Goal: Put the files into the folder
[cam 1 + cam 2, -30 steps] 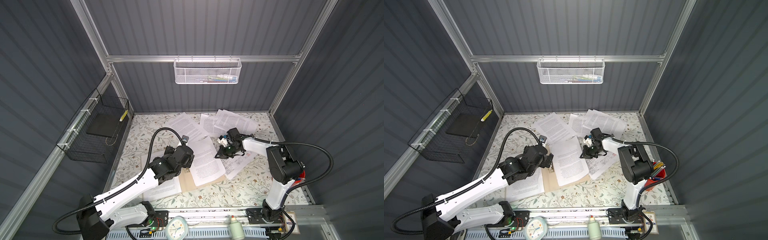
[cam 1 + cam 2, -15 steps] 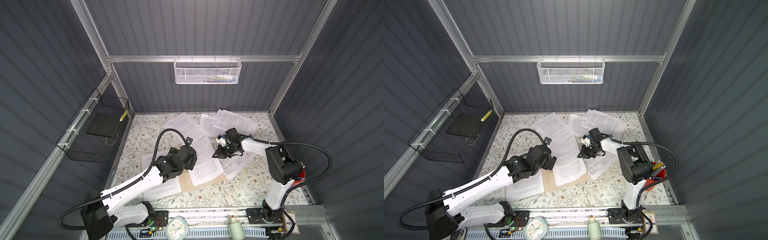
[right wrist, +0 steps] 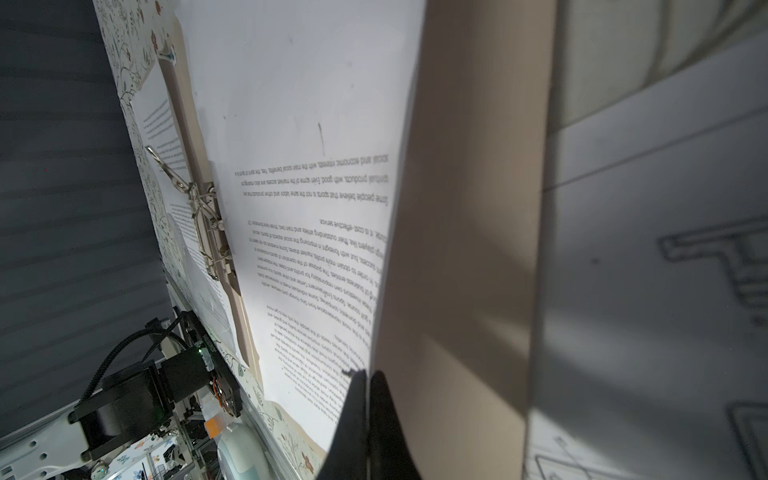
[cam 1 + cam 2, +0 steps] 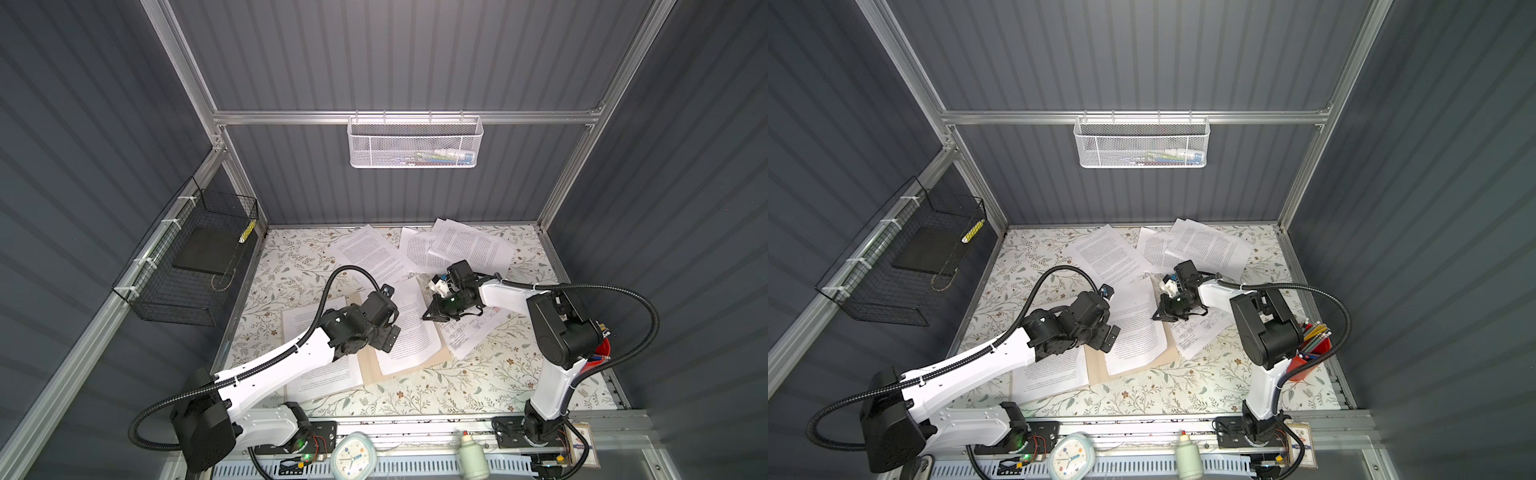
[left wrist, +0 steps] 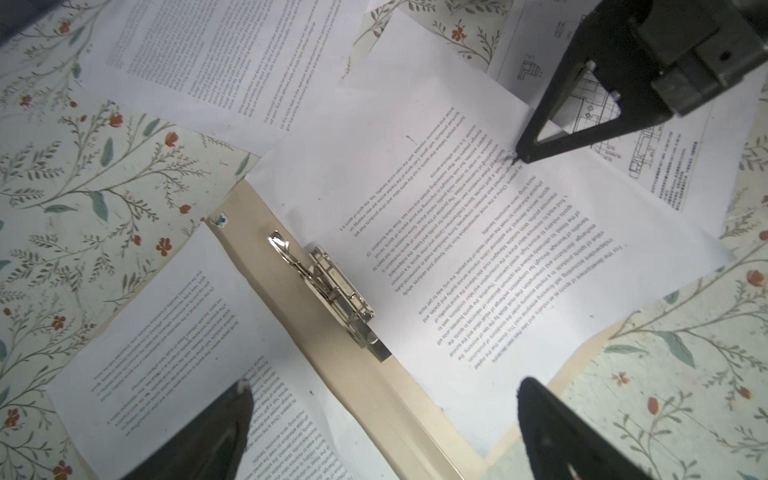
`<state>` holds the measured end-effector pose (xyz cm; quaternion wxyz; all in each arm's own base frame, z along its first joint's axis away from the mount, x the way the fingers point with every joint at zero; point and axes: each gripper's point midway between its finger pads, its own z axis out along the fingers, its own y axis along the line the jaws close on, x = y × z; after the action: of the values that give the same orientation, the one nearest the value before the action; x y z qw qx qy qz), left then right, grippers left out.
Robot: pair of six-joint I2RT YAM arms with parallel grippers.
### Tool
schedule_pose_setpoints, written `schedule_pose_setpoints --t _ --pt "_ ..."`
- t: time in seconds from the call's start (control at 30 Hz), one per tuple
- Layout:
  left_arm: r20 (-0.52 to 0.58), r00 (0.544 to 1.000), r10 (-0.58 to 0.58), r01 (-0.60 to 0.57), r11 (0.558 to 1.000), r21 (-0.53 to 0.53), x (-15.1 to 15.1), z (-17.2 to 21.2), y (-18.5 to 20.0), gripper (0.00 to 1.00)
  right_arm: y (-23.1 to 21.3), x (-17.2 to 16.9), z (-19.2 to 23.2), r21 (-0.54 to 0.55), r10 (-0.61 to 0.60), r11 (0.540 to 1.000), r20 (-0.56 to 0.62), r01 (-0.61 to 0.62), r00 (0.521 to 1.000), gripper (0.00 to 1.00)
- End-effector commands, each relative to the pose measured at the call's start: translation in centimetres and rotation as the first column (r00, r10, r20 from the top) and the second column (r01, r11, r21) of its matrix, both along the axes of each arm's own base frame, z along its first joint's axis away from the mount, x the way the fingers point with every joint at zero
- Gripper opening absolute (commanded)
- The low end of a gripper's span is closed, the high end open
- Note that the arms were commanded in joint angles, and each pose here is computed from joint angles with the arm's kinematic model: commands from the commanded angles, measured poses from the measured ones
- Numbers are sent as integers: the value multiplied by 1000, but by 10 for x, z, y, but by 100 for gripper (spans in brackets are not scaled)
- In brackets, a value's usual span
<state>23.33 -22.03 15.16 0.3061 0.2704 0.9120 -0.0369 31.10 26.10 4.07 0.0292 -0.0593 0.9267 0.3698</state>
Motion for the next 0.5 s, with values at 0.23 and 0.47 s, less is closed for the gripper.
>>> schedule_pose_setpoints --t 0.23,0.47 --pt "-59 998 13 -13 1000 1 -4 -8 1 100 0 -12 -7 -9 -1 1000 -24 1 1000 0" --pt "-68 998 12 -12 1000 1 -5 -10 1 100 -4 -15 -9 -27 6 1000 -13 -7 1000 0"
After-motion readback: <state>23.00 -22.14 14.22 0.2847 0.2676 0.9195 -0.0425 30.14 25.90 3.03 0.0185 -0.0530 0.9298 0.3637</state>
